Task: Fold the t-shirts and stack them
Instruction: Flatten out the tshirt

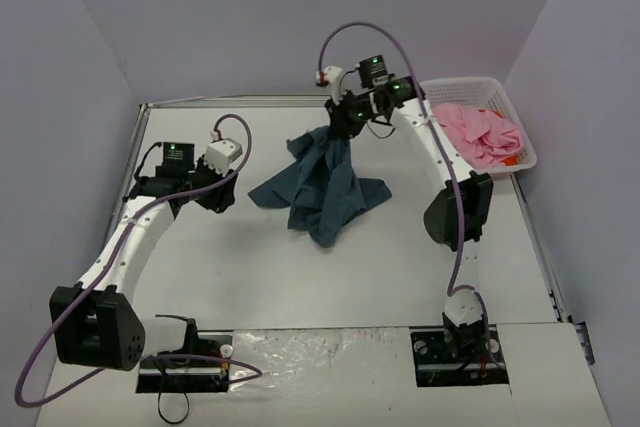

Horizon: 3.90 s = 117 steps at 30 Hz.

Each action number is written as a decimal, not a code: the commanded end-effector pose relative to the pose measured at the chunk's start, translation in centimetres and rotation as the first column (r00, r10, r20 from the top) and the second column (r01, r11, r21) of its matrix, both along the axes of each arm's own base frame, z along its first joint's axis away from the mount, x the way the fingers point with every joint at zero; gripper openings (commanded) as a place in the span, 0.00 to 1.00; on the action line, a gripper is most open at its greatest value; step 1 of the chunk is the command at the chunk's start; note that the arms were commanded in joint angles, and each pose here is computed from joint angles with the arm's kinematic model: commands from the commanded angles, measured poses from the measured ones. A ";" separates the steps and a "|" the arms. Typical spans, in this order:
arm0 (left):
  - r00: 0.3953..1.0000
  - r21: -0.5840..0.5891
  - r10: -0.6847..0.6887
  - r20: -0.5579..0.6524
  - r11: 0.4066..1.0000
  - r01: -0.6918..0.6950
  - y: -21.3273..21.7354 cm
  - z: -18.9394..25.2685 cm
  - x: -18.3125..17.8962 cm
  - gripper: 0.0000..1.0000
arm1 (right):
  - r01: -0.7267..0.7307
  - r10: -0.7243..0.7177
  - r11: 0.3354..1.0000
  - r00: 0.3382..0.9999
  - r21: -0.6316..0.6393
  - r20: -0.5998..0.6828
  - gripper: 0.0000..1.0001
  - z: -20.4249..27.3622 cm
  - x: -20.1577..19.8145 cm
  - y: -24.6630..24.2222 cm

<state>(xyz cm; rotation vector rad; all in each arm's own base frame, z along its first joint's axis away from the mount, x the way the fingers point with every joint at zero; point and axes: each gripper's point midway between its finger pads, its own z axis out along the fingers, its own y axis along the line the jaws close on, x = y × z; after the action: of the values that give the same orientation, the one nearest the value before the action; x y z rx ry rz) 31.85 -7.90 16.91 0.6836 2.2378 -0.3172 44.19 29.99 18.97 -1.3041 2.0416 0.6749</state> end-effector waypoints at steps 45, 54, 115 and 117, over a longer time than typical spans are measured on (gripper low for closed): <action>0.997 0.048 -0.026 0.072 0.999 0.022 -19.2 -9.5 15.1 0.46 | 0.405 -0.415 0.907 0.906 -0.116 -0.081 0.00 -3.8 2.4 -15.8; 0.989 -0.105 -0.142 -0.030 0.985 0.139 -23.4 -7.4 14.8 0.02 | 0.432 -0.443 0.893 0.894 -0.125 -0.074 0.00 -4.0 3.1 -17.1; 0.958 0.162 0.143 0.250 0.969 -0.187 1.5 8.0 3.0 0.02 | -0.355 0.354 0.927 0.935 -0.122 -0.028 0.47 -3.6 -19.5 -11.3; 0.962 0.120 0.158 0.221 0.975 -0.187 1.9 7.8 3.2 0.02 | -0.400 0.402 0.904 0.915 -0.151 -0.013 0.47 -4.6 -20.5 -11.4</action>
<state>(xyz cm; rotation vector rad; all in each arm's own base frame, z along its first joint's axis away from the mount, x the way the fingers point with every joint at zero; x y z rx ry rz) 34.61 -6.00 22.98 0.6320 2.1444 0.0888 25.00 19.37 14.47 -1.7174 1.9746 0.7346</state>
